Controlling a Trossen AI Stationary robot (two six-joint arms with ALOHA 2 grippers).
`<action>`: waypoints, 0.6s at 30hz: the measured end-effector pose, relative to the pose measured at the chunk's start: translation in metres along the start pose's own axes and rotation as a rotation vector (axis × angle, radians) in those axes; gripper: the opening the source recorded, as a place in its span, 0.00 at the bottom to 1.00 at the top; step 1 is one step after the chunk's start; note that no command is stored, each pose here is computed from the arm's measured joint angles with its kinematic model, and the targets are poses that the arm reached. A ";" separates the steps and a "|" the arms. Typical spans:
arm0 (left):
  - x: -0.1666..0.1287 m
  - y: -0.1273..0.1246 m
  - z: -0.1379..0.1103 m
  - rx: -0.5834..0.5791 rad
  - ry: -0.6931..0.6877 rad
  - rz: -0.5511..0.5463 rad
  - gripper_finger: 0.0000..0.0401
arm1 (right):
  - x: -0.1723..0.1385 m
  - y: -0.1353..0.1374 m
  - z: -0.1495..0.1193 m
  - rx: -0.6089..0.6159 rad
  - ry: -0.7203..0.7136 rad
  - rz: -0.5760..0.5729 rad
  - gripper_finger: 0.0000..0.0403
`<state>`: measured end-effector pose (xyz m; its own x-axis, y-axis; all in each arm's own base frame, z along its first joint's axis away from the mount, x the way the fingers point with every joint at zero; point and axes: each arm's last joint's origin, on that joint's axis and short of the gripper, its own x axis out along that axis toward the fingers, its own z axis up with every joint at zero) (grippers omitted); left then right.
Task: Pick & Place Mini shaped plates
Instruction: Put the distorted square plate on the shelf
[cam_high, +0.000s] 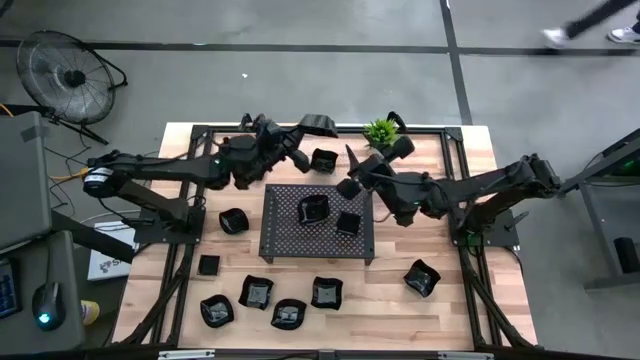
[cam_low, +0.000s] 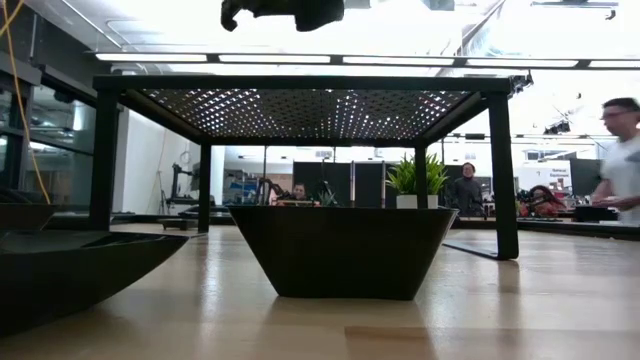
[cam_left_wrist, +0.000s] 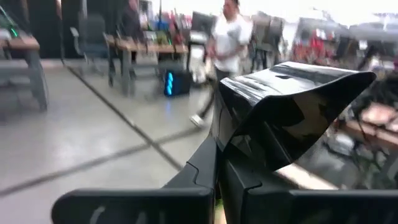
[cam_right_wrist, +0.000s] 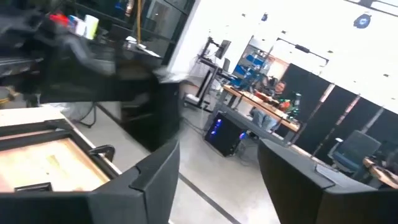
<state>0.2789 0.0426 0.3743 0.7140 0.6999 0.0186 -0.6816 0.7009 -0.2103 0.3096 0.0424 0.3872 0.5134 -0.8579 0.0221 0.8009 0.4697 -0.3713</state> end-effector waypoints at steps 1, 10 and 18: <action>-0.003 0.006 0.002 0.001 0.033 -0.003 0.00 | -0.004 -0.004 0.002 0.004 0.002 -0.012 0.54; -0.033 0.053 0.007 -0.091 0.368 -0.089 0.00 | -0.025 -0.044 0.018 0.040 0.037 -0.113 0.54; -0.051 0.071 -0.001 -0.103 0.665 -0.272 0.00 | -0.028 -0.060 0.020 0.020 0.073 -0.172 0.54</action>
<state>0.1938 0.0567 0.3574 0.8246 0.2481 -0.5085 -0.4711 0.7988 -0.3742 0.2534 0.0421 0.4274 0.3453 -0.9384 0.0159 0.8811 0.3183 -0.3497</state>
